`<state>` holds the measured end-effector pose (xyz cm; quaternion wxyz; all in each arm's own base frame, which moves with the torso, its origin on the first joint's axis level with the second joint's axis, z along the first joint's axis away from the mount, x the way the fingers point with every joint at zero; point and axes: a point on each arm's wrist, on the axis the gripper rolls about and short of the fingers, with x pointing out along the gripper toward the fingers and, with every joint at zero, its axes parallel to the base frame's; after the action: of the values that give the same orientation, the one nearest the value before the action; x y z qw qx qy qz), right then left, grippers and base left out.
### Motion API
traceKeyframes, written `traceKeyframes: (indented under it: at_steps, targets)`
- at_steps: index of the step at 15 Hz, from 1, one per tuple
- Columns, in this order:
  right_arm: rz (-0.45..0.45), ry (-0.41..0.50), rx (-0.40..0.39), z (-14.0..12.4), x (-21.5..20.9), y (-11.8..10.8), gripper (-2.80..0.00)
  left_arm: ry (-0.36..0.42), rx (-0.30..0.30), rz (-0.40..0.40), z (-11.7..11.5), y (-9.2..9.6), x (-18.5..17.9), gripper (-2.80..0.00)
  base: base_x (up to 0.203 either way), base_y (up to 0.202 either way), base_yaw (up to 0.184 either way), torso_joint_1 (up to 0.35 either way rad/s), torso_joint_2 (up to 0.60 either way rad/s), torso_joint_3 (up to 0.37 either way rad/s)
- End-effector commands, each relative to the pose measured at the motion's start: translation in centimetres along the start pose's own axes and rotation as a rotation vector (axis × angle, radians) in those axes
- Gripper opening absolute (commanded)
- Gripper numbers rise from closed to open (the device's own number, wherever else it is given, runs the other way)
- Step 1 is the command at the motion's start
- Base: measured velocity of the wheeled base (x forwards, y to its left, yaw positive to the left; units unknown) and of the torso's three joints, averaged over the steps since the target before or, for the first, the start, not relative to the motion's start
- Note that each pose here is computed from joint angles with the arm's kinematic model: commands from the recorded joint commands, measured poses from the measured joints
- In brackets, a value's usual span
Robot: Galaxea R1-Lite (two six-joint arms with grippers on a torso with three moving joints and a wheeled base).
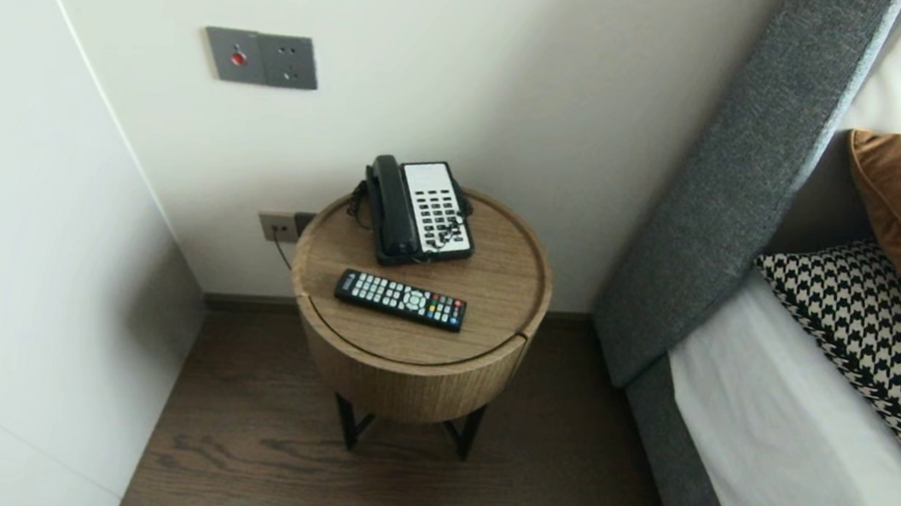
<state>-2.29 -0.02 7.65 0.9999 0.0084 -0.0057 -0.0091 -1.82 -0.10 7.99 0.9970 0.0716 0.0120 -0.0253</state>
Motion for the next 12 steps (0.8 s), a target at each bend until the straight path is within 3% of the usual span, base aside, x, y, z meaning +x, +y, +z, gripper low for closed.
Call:
traceKeyframes:
  at_steps: [1, 2, 3, 4, 5, 8, 12]
  targets:
    - [0.0, -0.004, 0.0, -0.1, 0.0, 0.0, -2.8, -0.052, -0.045, 0.013, -0.5, -0.1, -0.3, -2.8, 0.0, 0.0, 0.0, 0.0, 0.0, 0.0]
    - [0.0, -0.004, 0.0, -0.1, 0.0, 0.0, -2.8, -0.074, -0.085, 0.026, -0.5, 0.0, -0.3, -2.8, 0.0, 0.0, 0.0, 0.0, 0.0, 0.0]
    - [0.0, -0.004, 0.0, -0.1, 0.0, 0.0, -2.8, -0.165, -0.091, 0.037, 0.3, 0.1, -0.3, -2.8, 0.0, 0.0, 0.0, 0.0, 0.0, 0.0]
    - [0.0, -0.004, 0.0, -0.1, 0.0, 0.0, -2.8, -0.262, -0.084, 0.05, 1.2, 0.2, -0.5, -2.8, 0.0, 0.0, 0.0, 0.0, 0.0, 0.0]
    - [0.0, -0.004, 0.0, -0.1, 0.0, 0.0, -2.8, -0.293, -0.065, 0.068, 1.5, 0.3, -0.6, -2.8, 0.0, 0.0, 0.0, 0.0, 0.0, 0.0]
    - [0.0, -0.004, 0.0, -0.1, 0.0, 0.0, -2.8, -0.224, -0.1, 0.053, 0.9, 0.2, -0.4, -2.8, 0.0, 0.0, 0.0, 0.0, 0.0, 0.0]
    - [0.0, -0.004, 0.0, -0.1, 0.0, 0.0, -2.8, -0.233, -0.107, 0.047, 0.9, 0.2, -0.4, -2.8, 0.0, 0.0, 0.0, 0.0, 0.0, 0.0]
